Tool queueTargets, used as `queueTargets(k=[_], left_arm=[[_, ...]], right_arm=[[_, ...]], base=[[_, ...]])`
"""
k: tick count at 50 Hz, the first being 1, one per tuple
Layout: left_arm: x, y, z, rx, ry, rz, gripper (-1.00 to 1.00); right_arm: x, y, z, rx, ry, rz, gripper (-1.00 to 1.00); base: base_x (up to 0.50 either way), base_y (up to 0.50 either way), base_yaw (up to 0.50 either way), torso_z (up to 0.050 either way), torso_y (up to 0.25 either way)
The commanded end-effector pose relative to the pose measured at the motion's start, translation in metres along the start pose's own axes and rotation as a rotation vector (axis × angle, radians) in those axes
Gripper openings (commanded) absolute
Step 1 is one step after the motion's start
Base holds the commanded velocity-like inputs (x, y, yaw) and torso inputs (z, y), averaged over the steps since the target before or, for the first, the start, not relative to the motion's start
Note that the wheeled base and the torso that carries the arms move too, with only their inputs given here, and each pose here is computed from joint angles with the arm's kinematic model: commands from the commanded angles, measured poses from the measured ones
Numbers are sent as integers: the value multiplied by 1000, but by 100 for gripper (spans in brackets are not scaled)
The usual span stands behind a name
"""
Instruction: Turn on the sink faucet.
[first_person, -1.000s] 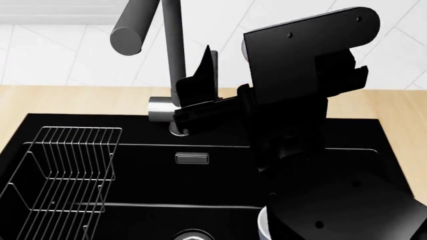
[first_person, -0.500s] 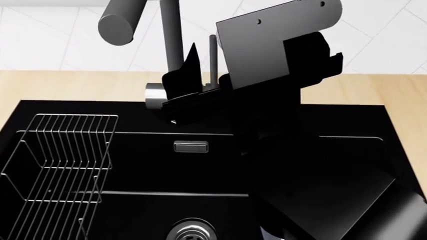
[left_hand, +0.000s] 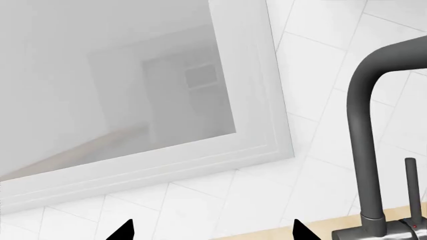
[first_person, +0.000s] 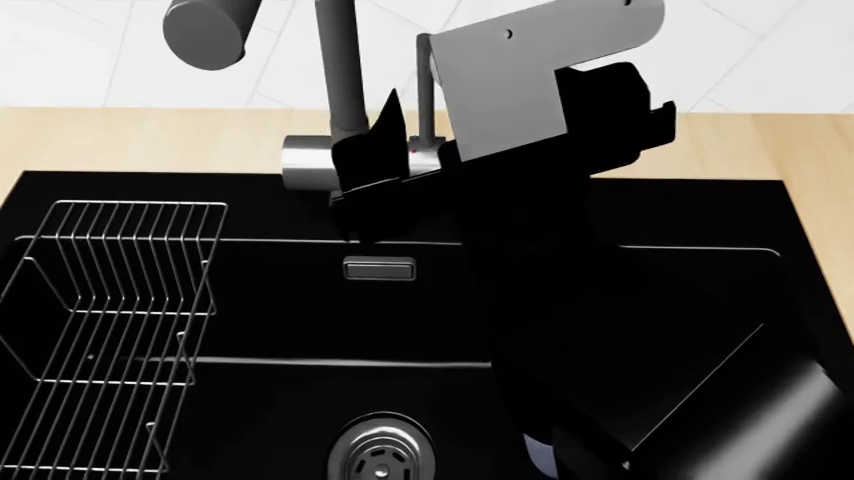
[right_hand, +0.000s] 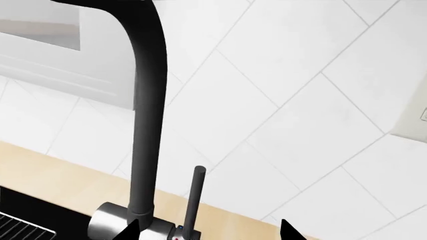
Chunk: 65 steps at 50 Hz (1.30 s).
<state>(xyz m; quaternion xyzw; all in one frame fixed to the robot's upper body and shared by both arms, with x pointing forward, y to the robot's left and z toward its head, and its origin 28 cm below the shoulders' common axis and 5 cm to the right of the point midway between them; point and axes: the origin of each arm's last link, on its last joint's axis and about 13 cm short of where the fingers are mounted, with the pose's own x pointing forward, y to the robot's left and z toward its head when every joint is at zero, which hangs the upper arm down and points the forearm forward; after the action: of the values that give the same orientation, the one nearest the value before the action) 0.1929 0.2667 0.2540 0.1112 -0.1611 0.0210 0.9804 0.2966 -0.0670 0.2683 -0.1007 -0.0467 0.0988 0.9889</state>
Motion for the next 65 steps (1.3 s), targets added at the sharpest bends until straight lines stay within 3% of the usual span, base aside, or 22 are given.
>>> queueTargets(k=[1,26,65], left_arm=[[0,-1,1,-7,-5,-3,100],[-3,1,-2,22,-5,-11,100],[-9,3,0,6,-16,-19,100]], right_arm=[[6,-2,-3,0,15,-10,100],[35,-1,-5,-14,61,-8,100],[52,-2,4,2,40,-7,100]], base=[[0,0,0,0,0],[0,0,0,9,-12],[0,0,0,15,-62]])
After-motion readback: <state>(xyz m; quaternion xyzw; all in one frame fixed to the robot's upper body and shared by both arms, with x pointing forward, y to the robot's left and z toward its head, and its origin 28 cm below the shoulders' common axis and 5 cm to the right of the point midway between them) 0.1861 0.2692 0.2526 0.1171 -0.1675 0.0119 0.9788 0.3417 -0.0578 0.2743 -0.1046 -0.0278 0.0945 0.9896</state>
